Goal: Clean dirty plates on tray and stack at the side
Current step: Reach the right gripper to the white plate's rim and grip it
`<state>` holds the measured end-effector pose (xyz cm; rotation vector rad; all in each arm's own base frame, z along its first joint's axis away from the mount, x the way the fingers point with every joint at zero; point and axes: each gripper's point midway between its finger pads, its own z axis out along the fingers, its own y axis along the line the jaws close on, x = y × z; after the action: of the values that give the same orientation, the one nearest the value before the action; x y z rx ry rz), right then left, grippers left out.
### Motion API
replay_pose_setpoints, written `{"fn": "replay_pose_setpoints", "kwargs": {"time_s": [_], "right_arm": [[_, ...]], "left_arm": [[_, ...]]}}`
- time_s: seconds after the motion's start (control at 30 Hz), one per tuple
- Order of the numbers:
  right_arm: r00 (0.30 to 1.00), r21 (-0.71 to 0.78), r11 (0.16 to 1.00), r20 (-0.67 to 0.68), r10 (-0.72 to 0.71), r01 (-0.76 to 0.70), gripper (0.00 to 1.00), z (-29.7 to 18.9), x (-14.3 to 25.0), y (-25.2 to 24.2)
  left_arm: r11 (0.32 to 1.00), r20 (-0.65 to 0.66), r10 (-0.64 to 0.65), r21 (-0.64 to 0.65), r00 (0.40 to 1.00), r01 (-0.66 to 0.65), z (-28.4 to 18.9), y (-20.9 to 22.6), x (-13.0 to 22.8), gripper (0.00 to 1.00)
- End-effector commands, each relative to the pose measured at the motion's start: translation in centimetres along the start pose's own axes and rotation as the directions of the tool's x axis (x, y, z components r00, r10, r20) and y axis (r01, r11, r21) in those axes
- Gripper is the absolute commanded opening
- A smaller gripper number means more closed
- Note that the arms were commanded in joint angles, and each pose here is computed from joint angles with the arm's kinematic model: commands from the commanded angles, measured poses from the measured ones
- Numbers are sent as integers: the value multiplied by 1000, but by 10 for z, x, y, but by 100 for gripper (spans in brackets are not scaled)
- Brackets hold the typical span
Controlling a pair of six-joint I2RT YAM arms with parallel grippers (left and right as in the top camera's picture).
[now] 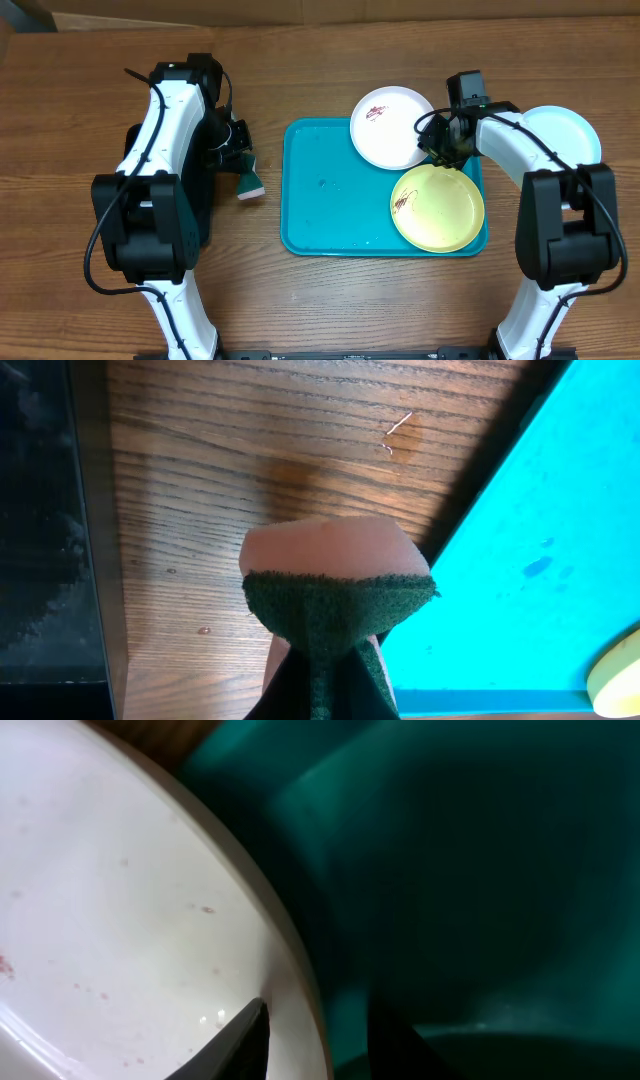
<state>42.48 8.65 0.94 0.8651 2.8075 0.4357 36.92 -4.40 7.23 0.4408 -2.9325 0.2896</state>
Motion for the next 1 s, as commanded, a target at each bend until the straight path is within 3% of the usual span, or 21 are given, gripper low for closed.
{"fn": "replay_pose_setpoints", "kwargs": {"time_s": [0.0, 0.1, 0.23, 0.37, 0.6, 0.97], "right_arm": [[1000, -28, 1000, -25, -4, 3, 32, 4, 4, 5], [998, -74, 996, -27, -60, 57, 16, 3, 3, 14], [984, -224, 965, -81, -161, 140, 6, -1, 15, 39], [966, -309, 931, -107, -237, 194, 6, -5, 27, 54], [871, -304, 857, -137, -472, 416, 10, -2, 61, 51], [732, -294, 795, -314, -604, 530, 9, -8, 115, 23]], "left_arm": [[1000, -17, 20, 14, 1000, -19, 4, -3, 2, 4], [1000, -16, 20, 15, 1000, -19, 4, -3, 2, 4], [1000, -16, 20, 15, 1000, -20, 4, -3, 2, 4], [1000, -16, 20, 15, 1000, -20, 4, -3, 2, 4], [1000, -16, 21, 14, 1000, -21, 4, -4, 2, 4], [1000, -13, 22, 16, 1000, -22, 4, -4, 1, 4]]}}
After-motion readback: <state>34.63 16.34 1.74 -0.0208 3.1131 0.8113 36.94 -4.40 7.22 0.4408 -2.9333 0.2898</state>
